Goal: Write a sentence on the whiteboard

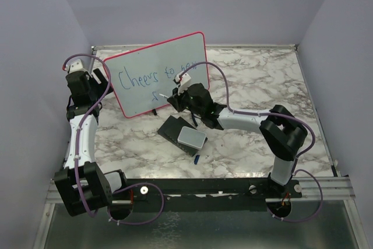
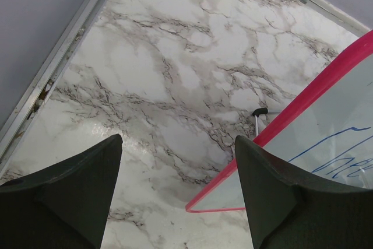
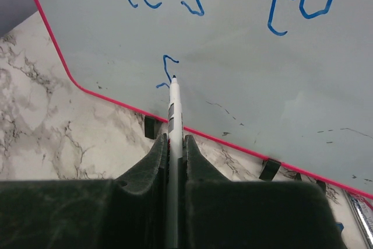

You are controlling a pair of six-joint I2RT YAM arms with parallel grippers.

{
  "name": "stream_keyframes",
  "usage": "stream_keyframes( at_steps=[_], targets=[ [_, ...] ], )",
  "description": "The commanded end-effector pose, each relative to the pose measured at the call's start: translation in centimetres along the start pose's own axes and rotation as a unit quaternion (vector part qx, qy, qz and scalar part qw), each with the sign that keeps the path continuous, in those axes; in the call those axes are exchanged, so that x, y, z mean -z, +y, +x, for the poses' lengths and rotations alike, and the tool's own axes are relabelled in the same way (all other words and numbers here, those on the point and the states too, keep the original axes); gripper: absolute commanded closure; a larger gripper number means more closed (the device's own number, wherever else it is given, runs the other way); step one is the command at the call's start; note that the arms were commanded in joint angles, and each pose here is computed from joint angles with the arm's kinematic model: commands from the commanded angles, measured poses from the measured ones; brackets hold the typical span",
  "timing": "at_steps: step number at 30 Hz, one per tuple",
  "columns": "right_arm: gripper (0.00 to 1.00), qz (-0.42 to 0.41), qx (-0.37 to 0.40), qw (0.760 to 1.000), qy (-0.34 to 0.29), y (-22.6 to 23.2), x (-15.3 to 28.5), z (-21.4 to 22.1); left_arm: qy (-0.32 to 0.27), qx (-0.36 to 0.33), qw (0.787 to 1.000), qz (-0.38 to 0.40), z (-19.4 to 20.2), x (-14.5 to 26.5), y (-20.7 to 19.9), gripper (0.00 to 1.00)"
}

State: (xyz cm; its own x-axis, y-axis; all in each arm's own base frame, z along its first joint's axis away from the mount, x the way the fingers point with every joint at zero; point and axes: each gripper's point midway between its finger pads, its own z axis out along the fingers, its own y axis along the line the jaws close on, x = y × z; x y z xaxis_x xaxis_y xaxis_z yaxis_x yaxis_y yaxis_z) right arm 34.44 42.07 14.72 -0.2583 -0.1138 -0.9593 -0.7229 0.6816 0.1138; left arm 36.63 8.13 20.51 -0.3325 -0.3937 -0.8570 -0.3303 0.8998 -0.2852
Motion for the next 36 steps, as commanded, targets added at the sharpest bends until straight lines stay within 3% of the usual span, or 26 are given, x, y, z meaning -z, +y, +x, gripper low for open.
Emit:
stream_keyframes(
  at_steps=[1,25,36],
  targets=[
    [0.99,0.023,0.005,1.0,-0.017,-1.2,0.0,-1.1,-0.007,-0.003,1.0,0.022,-0.2,0.6,-0.9,0.2],
    [0.99,-0.003,0.002,1.0,0.018,-0.6,-2.7,1.0,-0.006,-0.004,1.0,0.021,-0.2,0.5,-0.9,0.2],
    [0.99,0.069,-0.008,0.998,0.011,-3.1,-2.0,0.9,-0.007,-0.004,1.0,0.022,-0.3,0.5,-0.9,0.2]
  ],
)
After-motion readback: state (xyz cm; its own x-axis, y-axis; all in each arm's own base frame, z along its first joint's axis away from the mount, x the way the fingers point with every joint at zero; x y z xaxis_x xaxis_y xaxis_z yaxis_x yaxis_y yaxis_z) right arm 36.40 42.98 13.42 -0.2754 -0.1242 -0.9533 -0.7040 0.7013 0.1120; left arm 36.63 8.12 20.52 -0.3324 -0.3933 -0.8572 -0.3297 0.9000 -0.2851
